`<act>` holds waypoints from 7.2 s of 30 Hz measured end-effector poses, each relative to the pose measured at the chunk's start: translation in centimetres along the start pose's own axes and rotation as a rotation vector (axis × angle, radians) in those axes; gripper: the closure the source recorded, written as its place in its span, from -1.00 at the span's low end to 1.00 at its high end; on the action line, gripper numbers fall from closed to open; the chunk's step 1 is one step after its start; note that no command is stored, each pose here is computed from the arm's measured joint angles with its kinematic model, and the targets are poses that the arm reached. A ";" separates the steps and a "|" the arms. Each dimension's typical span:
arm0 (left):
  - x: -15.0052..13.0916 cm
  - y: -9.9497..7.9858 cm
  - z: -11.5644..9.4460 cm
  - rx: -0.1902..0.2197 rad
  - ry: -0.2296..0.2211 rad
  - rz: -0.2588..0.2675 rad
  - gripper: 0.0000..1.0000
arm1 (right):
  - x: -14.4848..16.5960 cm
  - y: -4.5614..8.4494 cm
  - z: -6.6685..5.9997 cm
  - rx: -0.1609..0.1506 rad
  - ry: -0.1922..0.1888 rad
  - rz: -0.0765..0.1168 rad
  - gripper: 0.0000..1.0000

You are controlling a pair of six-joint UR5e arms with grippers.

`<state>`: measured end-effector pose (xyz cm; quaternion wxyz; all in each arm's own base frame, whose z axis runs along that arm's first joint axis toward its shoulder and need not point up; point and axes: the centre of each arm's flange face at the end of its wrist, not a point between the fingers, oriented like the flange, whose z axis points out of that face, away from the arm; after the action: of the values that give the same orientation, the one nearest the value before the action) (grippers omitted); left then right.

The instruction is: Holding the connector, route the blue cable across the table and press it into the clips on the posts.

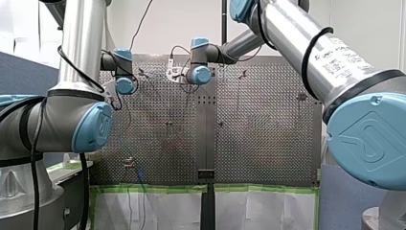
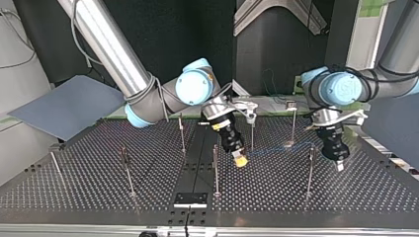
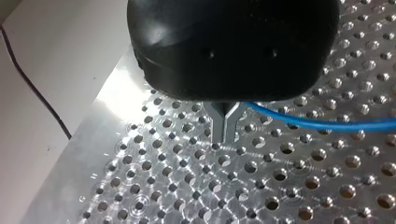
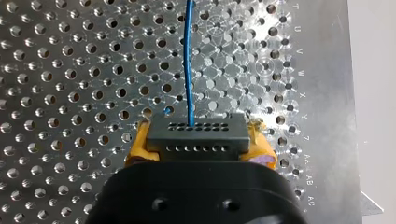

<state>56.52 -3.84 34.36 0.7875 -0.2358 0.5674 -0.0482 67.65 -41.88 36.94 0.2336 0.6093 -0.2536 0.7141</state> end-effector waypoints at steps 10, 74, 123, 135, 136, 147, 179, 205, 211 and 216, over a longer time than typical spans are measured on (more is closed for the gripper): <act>-0.4 0.8 2.1 -0.002 -0.005 -0.035 1.00 | 0.3 0.0 0.1 0.005 0.005 -0.003 1.00; -3.8 3.9 -4.5 -0.186 0.112 -0.022 -1.00 | 2.2 -2.2 0.1 -0.032 -0.019 -0.042 1.00; -6.9 -5.4 -13.0 0.291 0.228 0.030 -1.00 | -0.1 -1.9 -0.2 -0.127 -0.072 -0.069 1.00; -7.5 -7.6 -12.3 0.332 0.231 0.100 -1.00 | -0.1 -1.7 -0.1 -0.127 -0.072 -0.068 1.00; -7.4 -7.8 -12.3 0.332 0.232 0.104 -1.00 | -0.1 -1.6 -0.1 -0.127 -0.073 -0.067 1.00; -4.9 -8.1 -12.2 0.294 0.302 0.210 -1.00 | -0.1 -1.3 0.0 -0.125 -0.071 -0.066 1.00; -1.5 -11.9 -7.1 0.250 0.275 0.301 -1.00 | -0.3 -1.3 0.0 -0.111 -0.074 -0.064 1.00; 0.6 -11.1 -9.2 0.234 0.350 0.285 0.97 | -0.6 -1.3 -0.1 -0.113 -0.090 -0.064 1.00; 1.8 -10.2 -11.0 0.238 0.353 0.275 0.97 | -1.7 -1.2 -0.5 -0.117 -0.115 -0.071 1.00; 3.2 -9.4 -12.4 0.233 0.353 0.261 0.97 | -4.0 -0.8 -1.4 -0.121 -0.163 -0.077 1.00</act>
<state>48.05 -17.21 32.52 0.6975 -0.0559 0.7125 -0.0514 67.70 -40.48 32.89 0.2761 0.6594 -0.2909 0.6359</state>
